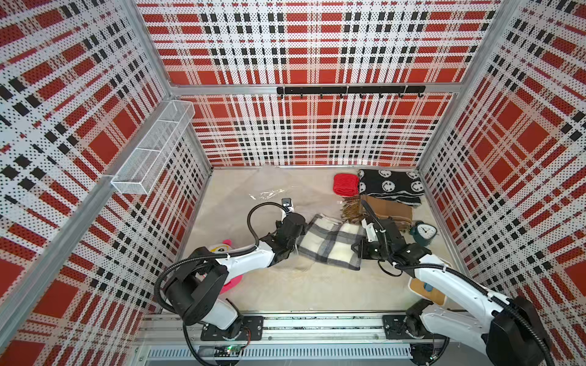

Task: Take the scarf out of the vacuum bag
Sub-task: Take out the scarf from the vacuum bag, then move the scarf to the center of the board.

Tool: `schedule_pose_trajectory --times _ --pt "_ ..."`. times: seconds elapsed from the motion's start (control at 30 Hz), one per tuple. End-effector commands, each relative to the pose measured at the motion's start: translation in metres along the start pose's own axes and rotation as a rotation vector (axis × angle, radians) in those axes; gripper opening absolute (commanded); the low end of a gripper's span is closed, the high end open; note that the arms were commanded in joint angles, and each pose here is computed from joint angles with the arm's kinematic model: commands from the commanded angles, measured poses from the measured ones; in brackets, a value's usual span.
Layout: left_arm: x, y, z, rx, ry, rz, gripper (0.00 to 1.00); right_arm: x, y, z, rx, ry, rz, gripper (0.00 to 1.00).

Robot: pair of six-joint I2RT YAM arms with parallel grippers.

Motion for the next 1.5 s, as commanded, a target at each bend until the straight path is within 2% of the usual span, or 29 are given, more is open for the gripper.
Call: schedule_pose_trajectory --times 0.0,0.07,0.17,0.23,0.3,0.4,0.53,0.7,0.87,1.0,1.2,1.3,1.47 --pt "-0.001 0.006 0.001 -0.015 0.013 -0.013 0.00 -0.026 -0.008 -0.001 0.038 -0.102 0.028 0.14" --pt "-0.001 0.007 0.001 -0.017 0.013 -0.012 0.00 -0.035 -0.007 -0.003 0.033 -0.149 0.043 0.15" --pt "-0.001 0.007 0.001 -0.018 0.015 -0.012 0.00 -0.035 -0.007 -0.003 0.031 -0.146 0.048 0.17" --pt "-0.001 0.007 0.000 -0.018 0.012 -0.012 0.00 -0.035 -0.004 -0.005 0.023 -0.166 0.049 0.21" --pt "-0.001 0.006 0.001 -0.014 0.011 -0.012 0.00 -0.036 0.000 -0.013 -0.014 -0.214 0.062 0.36" --pt "-0.002 0.007 0.001 -0.014 0.006 -0.015 0.00 -0.027 0.007 -0.033 -0.110 -0.193 0.053 0.65" --pt "-0.002 0.008 0.000 -0.012 0.000 -0.015 0.00 -0.007 0.018 -0.068 -0.238 -0.210 0.038 0.87" --pt "-0.002 0.011 -0.003 -0.021 -0.010 -0.023 0.00 0.042 0.025 -0.068 -0.299 -0.174 -0.063 0.91" --pt "-0.003 0.012 -0.004 -0.019 -0.025 -0.025 0.00 0.096 0.033 -0.015 -0.266 -0.228 -0.176 0.92" --pt "-0.004 0.012 -0.004 -0.014 -0.037 -0.027 0.00 0.122 0.040 0.039 -0.218 -0.200 -0.202 0.92" --pt "-0.004 0.013 -0.005 -0.011 -0.058 -0.039 0.00 0.135 0.041 0.088 -0.240 -0.215 -0.224 0.93" --pt "-0.004 0.012 -0.006 -0.008 -0.064 -0.041 0.00 0.137 0.044 0.103 -0.255 -0.256 -0.214 0.93" --pt "-0.003 0.013 -0.005 -0.006 -0.070 -0.046 0.00 0.128 0.036 0.125 -0.286 -0.236 -0.205 0.92"
Point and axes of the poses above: each gripper's point midway between its finger pads, its own z axis out along the fingers, its own x axis along the line the jaws close on, y = z × x, the point moved 9 cm from there along -z, back along the fingers, and after that the axes turned 2 degrees about z, right-handed, at the moved point
